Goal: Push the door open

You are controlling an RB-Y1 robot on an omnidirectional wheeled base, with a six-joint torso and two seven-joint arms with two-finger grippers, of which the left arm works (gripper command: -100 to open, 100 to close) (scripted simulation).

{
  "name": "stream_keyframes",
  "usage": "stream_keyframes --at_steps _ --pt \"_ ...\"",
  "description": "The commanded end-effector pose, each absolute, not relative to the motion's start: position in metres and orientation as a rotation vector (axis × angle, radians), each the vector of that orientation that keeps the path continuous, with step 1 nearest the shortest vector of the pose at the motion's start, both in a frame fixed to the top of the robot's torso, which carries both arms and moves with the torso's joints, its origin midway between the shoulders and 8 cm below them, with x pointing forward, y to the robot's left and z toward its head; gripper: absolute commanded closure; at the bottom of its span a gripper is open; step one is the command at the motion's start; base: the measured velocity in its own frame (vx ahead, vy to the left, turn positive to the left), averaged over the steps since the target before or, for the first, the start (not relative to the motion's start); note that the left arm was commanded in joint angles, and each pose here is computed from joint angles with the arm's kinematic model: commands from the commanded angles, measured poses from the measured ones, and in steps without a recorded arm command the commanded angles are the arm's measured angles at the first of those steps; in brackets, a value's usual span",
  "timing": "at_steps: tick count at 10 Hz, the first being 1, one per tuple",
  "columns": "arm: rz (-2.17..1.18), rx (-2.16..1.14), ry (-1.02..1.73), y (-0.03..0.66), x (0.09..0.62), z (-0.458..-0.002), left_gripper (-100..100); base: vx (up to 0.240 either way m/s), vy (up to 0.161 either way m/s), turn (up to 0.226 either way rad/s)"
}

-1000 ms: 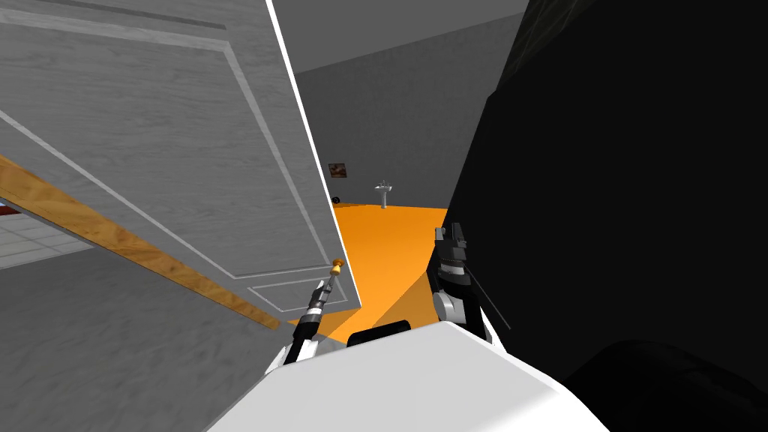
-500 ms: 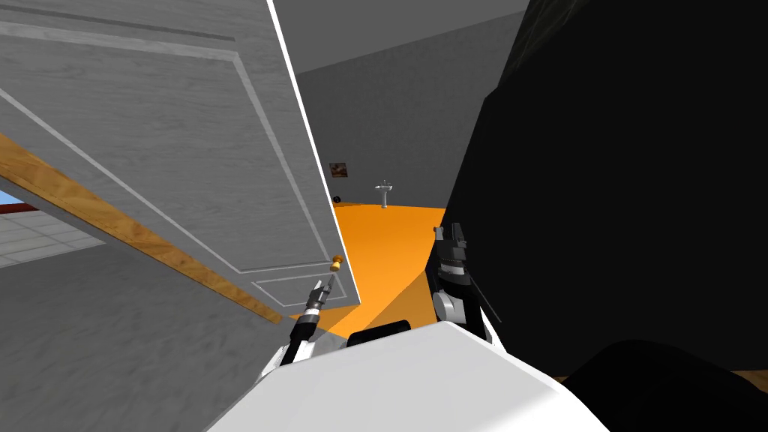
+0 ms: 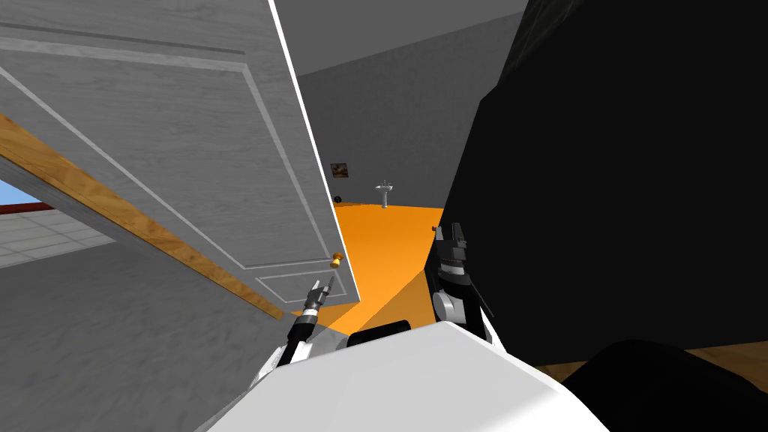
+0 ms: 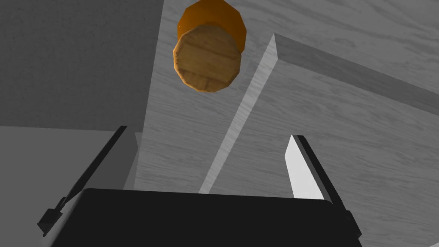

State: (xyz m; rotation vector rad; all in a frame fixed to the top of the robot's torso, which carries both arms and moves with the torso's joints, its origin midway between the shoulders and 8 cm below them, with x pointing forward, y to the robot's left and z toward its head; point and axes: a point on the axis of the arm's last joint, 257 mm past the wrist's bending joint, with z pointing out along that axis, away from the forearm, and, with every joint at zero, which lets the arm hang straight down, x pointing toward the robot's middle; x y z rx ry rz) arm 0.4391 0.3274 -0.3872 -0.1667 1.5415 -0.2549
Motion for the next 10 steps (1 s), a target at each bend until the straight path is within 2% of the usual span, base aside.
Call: stream_keyframes --at_steps 1,10 --pt "-0.225 -0.136 1.546 0.329 0.439 -0.388 -100 -0.044 -0.030 0.009" --pt "-0.067 0.034 1.569 0.339 0.439 -0.391 -100 -0.044 -0.027 0.013"
